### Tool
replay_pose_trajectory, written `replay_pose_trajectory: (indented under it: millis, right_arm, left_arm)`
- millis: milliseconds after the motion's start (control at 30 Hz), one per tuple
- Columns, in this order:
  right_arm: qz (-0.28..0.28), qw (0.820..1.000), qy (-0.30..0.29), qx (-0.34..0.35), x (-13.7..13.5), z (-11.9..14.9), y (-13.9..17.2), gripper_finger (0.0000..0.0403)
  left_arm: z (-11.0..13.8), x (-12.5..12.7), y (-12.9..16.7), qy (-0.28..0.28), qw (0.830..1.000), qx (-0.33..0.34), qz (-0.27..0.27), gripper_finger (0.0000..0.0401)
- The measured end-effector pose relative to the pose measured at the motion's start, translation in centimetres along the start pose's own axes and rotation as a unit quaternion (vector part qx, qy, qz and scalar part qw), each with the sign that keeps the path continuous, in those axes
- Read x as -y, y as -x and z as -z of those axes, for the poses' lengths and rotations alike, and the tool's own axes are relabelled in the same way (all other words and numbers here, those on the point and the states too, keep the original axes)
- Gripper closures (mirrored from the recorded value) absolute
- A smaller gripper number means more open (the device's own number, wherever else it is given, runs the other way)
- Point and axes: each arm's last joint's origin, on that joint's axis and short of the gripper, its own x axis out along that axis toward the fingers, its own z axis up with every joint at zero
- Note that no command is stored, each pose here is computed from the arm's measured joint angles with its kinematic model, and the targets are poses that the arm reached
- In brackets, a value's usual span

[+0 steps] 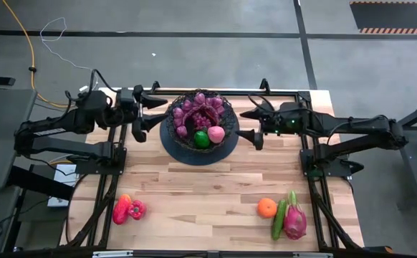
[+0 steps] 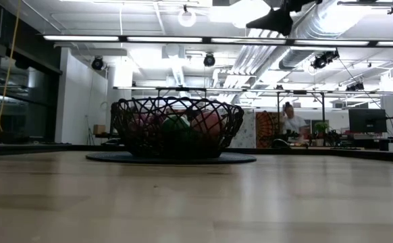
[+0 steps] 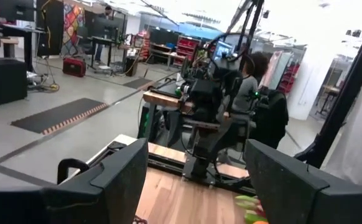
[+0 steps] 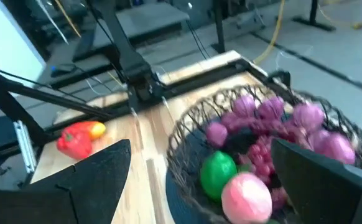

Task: Build produce basket
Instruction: Put the red bell pepper into the wire basket

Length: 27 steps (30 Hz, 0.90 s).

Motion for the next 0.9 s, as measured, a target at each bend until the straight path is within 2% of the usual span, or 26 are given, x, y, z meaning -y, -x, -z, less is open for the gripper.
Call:
replay_pose_trajectory:
  millis: [233, 400, 567, 667, 767, 833, 900]
  right_arm:
    - [-0.047, 0.998, 0.013, 0.035, -0.4, -0.8, 0.1, 0.0029]
    - [-0.063, 0.994, 0.034, 0.085, -0.6, -1.9, 1.3, 0.0029]
    - [-0.066, 0.992, 0.033, 0.105, -0.6, -2.5, 2.9, 0.0029]
    - [-0.064, 0.991, 0.031, 0.111, -0.6, -2.7, 3.7, 0.0029]
    - [-0.058, 0.991, 0.032, 0.117, -0.5, -2.8, 4.5, 0.0029]
    - [-0.058, 0.99, 0.031, 0.123, -0.5, -2.9, 5.0, 0.0029]
    - [-0.059, 0.99, 0.031, 0.125, -0.5, -2.9, 5.4, 0.0029]
  left_arm:
    - [0.2, 0.0, -0.4, -0.011, 1.0, -0.007, -0.001, 0.0145]
    - [0.5, -0.1, -0.9, -0.015, 1.0, -0.016, -0.003, 0.0145]
    - [0.6, 0.2, -1.9, 0.038, 0.999, -0.034, 0.005, 0.0145]
    - [0.1, 1.1, -2.6, 0.065, 0.994, -0.086, 0.032, 0.0142]
    - [-0.1, 2.3, -2.6, 0.089, 0.976, -0.196, 0.046, 0.0134]
    - [0.1, 3.1, -2.4, 0.104, 0.953, -0.279, 0.049, 0.0124]
    - [0.4, 4.2, -2.1, 0.117, 0.924, -0.359, 0.061, 0.0111]
